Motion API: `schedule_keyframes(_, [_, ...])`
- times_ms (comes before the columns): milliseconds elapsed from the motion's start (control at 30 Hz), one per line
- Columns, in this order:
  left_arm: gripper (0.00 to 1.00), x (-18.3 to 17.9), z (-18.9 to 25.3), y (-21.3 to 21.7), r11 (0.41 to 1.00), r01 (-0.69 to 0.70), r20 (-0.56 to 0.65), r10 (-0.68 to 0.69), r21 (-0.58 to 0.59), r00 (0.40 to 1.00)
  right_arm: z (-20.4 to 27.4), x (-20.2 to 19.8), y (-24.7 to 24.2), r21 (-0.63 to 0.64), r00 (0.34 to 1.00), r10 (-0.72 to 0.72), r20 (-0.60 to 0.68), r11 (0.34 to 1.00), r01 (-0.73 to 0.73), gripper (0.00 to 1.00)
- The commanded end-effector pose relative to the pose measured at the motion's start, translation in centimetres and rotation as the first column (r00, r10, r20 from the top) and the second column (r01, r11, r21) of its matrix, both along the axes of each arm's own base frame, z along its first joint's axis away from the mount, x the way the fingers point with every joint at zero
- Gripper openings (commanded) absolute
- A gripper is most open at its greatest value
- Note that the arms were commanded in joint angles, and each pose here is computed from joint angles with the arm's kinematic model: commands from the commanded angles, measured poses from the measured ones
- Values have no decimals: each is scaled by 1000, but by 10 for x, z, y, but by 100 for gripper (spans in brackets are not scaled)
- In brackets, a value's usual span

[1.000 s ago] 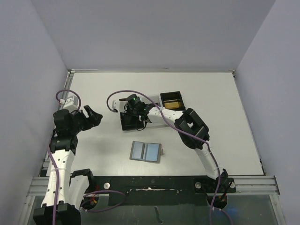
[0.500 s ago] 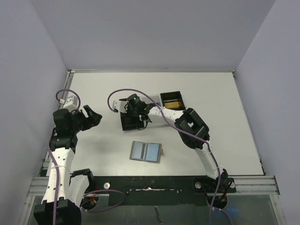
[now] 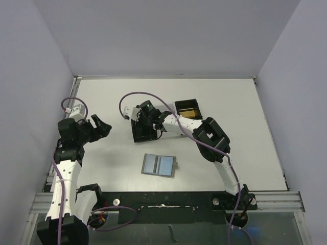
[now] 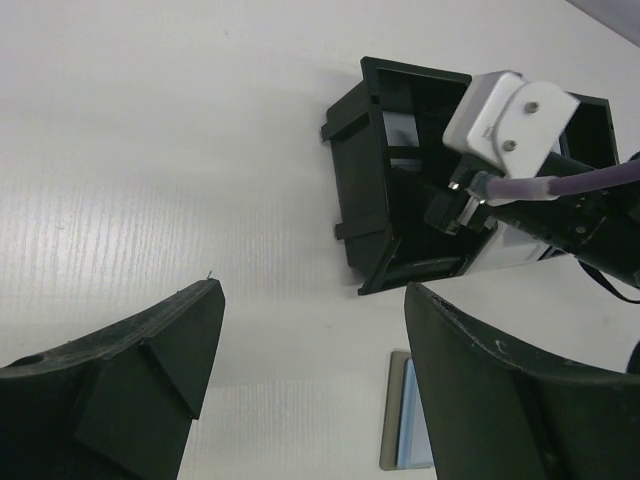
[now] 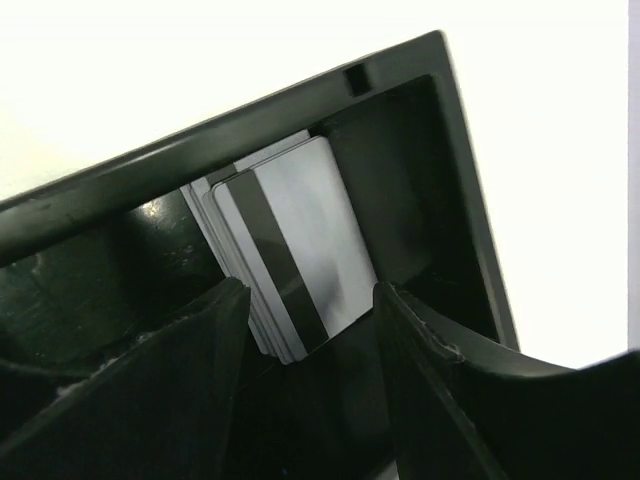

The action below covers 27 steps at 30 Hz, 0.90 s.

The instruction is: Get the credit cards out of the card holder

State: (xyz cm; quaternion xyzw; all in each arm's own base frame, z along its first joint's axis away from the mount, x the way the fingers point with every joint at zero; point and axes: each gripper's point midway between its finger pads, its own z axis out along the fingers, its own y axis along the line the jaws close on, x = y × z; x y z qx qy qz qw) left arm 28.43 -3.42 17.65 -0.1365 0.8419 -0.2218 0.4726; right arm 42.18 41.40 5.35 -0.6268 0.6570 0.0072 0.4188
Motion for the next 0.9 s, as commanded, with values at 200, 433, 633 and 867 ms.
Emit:
schedule_keyframes(200, [72,9,11,3,1000,3,51,-4,18,999,173,-13,-9,446,987,-128,101,892,71,58])
schedule_keyframes(433, [72,9,4,6,1000,-16,18,16,23,1000,211,-66,-60,794,945,-293,-148,534,290,65])
schedule_keyframes(633, [72,10,3,1,1000,4,17,-4,6,1000,179,-118,-89,806,854,-263,-450,293,515,76])
schedule_keyframes(867, [72,8,5,-31,984,162,37,-160,-72,986,136,-190,-74,662,715,-23,-699,357,659,73])
